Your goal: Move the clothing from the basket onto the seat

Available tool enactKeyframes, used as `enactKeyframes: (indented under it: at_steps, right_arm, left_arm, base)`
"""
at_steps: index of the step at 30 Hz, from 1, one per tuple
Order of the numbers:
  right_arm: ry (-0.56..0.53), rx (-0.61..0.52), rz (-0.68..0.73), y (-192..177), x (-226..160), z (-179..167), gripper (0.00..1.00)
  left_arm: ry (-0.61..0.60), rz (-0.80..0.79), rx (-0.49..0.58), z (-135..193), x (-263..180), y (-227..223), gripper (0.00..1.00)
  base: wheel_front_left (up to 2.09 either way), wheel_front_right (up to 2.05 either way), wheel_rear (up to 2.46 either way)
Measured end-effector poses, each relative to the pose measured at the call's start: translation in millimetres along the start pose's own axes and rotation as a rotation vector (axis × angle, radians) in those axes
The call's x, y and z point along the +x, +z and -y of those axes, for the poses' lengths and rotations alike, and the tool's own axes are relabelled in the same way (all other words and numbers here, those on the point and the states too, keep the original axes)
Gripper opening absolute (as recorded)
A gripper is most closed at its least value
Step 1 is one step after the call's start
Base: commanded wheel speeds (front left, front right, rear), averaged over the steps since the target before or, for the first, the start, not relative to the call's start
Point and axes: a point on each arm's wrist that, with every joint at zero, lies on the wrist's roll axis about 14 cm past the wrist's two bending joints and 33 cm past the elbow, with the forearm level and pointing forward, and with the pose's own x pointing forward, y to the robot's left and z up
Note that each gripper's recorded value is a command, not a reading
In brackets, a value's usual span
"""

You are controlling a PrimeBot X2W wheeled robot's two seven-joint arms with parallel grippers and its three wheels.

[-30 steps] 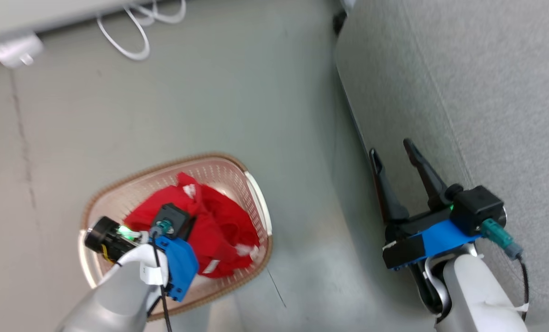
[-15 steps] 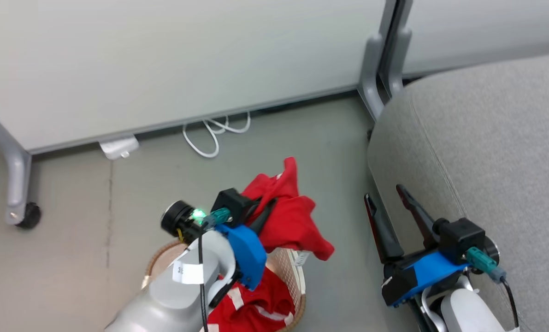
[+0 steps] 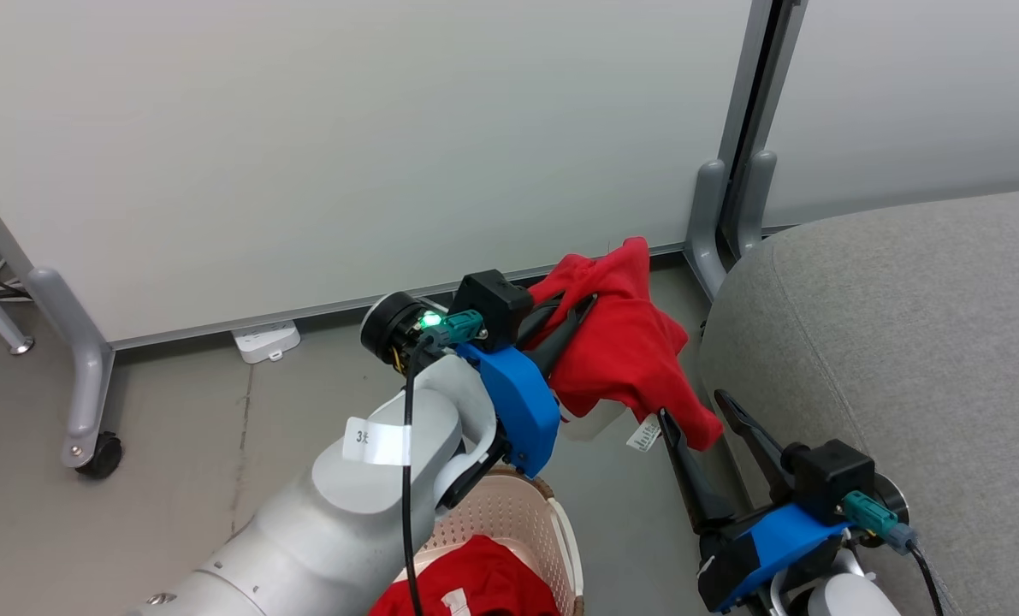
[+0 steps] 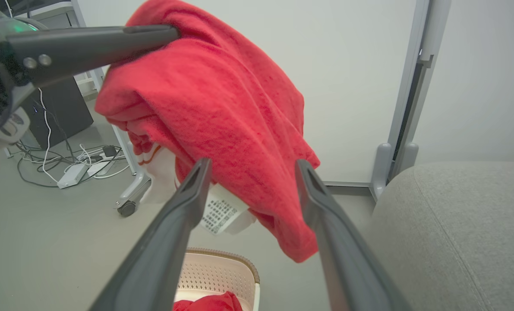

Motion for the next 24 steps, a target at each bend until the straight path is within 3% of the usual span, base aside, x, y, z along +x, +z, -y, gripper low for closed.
enactKeyframes:
  at_steps: [14,24]
  right_arm:
    - [0.045,-0.064,-0.075,-15,-7,-15,1.00]
    - [0.062,-0.117,-0.048,-1,20,-12,1.00]
  left_arm:
    - [-0.046,-0.014,-0.020,17,5,-5,0.00]
    - [-0.057,-0.020,-0.030,22,3,-8,0.00]
  base:
    - [0.00,0.00,0.00]
    - [0.00,0.00,0.00]
